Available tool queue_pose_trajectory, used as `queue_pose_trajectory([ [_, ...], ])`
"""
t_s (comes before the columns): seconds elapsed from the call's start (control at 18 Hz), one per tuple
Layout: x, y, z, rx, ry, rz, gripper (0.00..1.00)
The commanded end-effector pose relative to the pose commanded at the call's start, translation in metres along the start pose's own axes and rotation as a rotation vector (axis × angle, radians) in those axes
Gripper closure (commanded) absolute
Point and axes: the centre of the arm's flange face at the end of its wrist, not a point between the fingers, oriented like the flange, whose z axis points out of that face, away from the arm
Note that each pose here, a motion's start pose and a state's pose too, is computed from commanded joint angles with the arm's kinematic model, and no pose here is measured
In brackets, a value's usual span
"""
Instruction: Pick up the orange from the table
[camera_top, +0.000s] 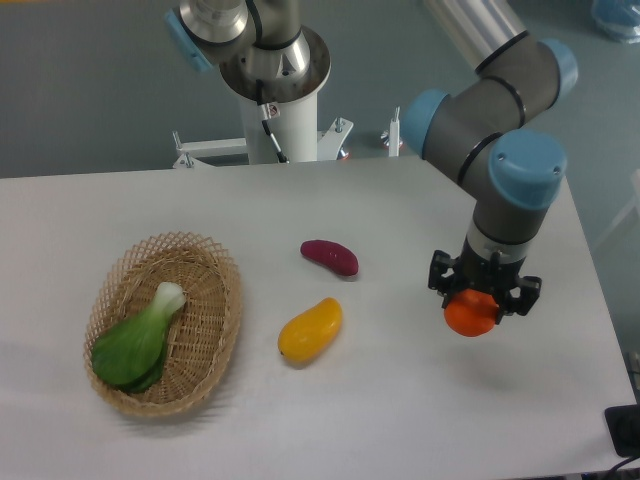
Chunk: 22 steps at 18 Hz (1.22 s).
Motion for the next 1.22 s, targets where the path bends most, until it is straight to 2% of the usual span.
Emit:
queue_pose_trajectory([
  [0.28,-0.0044,0.0016,-0.0003,-0.031,-0.017,0.072,0.33],
  [0.56,-0.0056,0.0001,-0.0008,-0.073,-0.008,0.134,0.34],
  [1.22,-0.0041,-0.0012,-0.0002,-0.074,-0.009,0.137,0.34],
])
